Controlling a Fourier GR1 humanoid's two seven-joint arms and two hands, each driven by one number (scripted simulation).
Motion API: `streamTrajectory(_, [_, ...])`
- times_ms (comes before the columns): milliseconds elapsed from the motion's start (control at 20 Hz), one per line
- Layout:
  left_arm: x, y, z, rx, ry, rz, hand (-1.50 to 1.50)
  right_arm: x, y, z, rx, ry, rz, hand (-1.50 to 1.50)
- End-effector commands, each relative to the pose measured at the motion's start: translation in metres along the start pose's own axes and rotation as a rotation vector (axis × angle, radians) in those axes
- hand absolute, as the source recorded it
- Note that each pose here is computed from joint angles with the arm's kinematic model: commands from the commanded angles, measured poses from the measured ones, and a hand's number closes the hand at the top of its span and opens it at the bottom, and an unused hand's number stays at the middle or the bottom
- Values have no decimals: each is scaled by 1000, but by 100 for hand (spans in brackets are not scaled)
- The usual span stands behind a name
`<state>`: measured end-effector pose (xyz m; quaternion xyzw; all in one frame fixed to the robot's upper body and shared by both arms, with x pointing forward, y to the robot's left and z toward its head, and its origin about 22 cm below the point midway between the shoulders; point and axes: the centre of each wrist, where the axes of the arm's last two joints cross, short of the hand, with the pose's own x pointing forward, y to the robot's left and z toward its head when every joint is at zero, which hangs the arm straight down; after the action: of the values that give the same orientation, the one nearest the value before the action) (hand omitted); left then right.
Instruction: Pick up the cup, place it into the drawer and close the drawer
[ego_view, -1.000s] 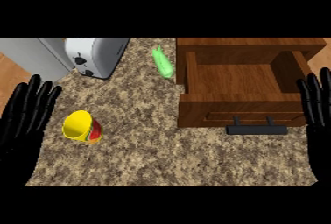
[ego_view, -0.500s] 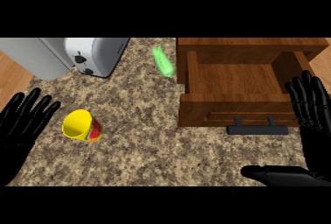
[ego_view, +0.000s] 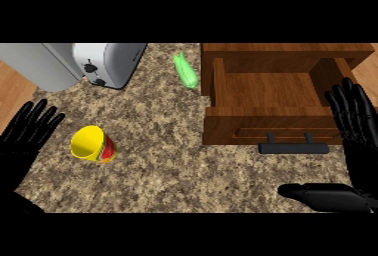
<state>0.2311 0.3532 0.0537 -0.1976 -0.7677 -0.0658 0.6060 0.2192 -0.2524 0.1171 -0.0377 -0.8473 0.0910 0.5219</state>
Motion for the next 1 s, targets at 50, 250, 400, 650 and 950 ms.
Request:
streamTrajectory(50, [-33,15,9,56,44,-62,-150,-16,9,-15,6,0,4,-150])
streamTrajectory(250, [-63,14,10,108,84,-101,-150,-5,-11,-1,-3,1,15,-150])
streamTrajectory(400, [-56,55,18,163,112,-109,-150,6,7,1,7,-3,-10,-150])
streamTrajectory(650, [-100,62,29,178,156,-159,-150,1,5,-13,15,-16,5,-150])
streamTrajectory(950, [-133,71,45,177,152,-139,-150,-6,-14,3,28,9,4,-150])
